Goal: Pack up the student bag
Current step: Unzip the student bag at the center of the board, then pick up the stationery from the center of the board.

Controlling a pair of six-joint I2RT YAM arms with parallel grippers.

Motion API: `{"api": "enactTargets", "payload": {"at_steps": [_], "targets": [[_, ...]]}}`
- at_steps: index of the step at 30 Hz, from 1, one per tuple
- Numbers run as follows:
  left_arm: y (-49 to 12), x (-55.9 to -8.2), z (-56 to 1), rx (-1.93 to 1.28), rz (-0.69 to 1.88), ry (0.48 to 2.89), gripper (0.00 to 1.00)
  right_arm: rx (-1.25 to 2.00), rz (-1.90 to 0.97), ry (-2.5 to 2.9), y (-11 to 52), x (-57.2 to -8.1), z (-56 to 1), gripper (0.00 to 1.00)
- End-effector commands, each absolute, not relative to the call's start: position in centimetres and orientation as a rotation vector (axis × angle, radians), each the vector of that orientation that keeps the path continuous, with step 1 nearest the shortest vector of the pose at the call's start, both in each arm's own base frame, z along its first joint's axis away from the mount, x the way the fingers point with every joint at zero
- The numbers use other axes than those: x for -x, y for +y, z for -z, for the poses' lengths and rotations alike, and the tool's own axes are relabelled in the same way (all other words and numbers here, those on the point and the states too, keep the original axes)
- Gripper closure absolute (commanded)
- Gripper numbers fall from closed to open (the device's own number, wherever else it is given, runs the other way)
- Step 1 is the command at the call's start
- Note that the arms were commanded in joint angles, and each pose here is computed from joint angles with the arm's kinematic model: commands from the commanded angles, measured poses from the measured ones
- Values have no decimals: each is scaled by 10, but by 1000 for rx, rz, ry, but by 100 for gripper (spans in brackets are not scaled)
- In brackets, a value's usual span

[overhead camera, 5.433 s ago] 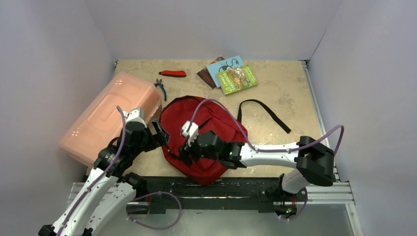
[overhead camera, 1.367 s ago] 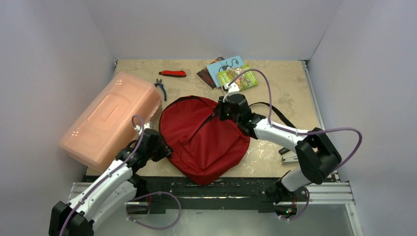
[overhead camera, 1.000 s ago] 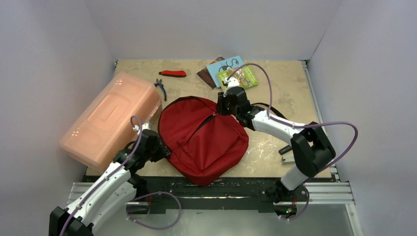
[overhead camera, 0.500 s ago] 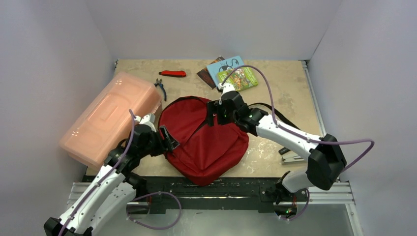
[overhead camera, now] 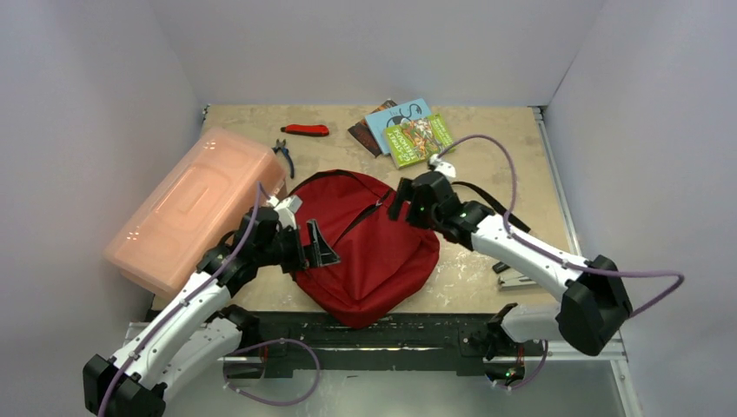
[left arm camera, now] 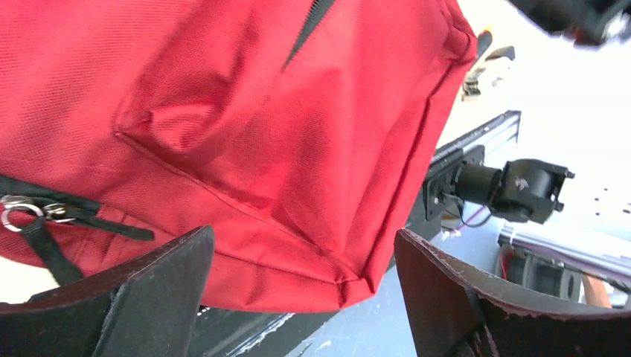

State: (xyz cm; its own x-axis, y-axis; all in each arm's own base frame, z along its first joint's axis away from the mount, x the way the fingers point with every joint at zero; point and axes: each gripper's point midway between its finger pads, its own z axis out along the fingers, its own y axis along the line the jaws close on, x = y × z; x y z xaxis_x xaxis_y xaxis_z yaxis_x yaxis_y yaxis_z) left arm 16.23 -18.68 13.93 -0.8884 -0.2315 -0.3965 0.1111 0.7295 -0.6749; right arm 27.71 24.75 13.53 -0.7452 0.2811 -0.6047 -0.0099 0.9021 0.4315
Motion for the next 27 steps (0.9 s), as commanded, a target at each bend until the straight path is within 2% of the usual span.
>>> {"api": "enactTargets", "payload": {"at_steps": [1,3,13,16,18,21,27], "targets": [[-203,-157,-164,-52,1137,2393,9,-484,-227,2244,146,-305,-155,8],[-204,-155,-165,-67,1145,2391,8,-598,-143,2192,105,-301,-158,1],[-205,-156,-184,-37,1174,2330,7,-1000,124,2086,-38,-277,-135,1],[-205,-157,-184,-18,1171,2347,7,-1146,303,2116,-60,-263,-115,3],[-206,-157,-185,-15,1172,2369,7,-1220,379,2110,-73,-255,-101,7],[-209,-159,-192,-39,1168,2400,7,-1237,366,2080,-88,-258,-87,13],[-216,-166,-199,-36,1173,2444,6,-1268,365,2109,-101,-261,-64,16]]}}
